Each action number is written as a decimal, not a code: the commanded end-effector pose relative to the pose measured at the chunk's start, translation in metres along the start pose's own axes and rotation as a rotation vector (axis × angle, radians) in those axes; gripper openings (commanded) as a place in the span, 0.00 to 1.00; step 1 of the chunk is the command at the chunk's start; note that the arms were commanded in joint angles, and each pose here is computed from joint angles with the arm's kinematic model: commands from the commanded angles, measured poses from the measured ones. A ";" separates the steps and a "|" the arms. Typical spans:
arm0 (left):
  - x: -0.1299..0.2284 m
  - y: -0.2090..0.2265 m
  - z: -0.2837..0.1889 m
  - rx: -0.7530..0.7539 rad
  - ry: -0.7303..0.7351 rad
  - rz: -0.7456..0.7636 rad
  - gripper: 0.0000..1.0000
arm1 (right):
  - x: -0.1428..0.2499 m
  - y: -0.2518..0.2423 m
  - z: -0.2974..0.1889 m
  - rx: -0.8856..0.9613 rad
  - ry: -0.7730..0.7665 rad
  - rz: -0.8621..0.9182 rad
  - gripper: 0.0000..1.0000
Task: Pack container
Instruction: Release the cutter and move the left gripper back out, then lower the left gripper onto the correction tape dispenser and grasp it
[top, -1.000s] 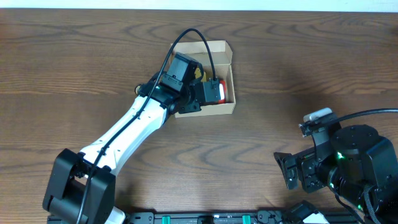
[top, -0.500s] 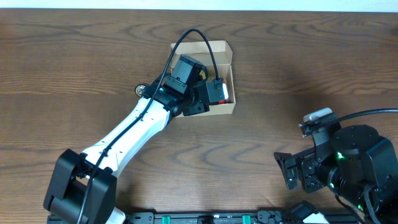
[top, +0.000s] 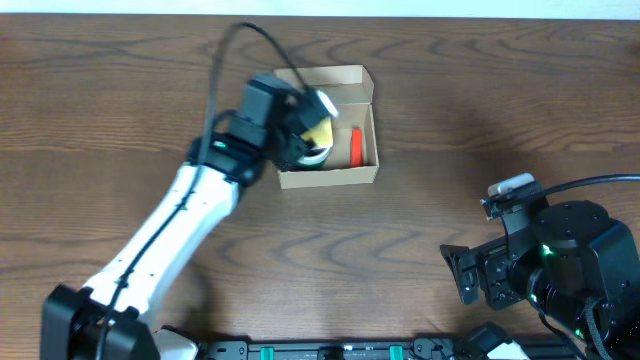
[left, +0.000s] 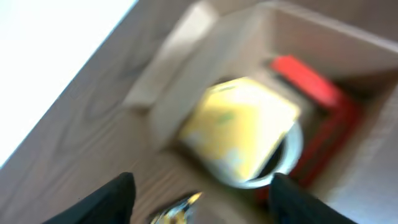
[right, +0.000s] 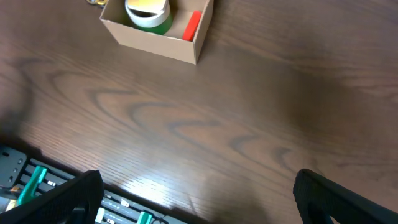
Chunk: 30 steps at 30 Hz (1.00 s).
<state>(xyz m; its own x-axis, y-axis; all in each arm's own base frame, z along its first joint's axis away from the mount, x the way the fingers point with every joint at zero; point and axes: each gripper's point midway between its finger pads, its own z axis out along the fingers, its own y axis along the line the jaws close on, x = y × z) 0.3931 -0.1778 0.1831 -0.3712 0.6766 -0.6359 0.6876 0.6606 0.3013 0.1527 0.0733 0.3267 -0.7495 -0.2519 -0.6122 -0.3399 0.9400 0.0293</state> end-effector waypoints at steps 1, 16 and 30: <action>0.017 0.038 -0.010 -0.096 0.024 -0.183 0.72 | 0.000 0.001 0.000 -0.004 0.001 0.007 0.99; 0.068 0.068 -0.018 -0.042 0.105 -0.173 0.95 | 0.000 0.001 0.000 -0.004 0.001 0.007 0.99; 0.127 0.067 0.016 0.114 0.214 0.003 0.95 | 0.000 0.001 0.000 -0.004 0.001 0.007 0.99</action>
<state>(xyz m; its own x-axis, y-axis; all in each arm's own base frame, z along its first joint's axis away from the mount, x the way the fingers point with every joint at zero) 0.4016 -0.0545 0.1206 -0.5303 0.6956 -0.4847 0.7021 0.6808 0.2089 0.1527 0.0733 0.3266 -0.7499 -0.2522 -0.6116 -0.3399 0.9400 0.0292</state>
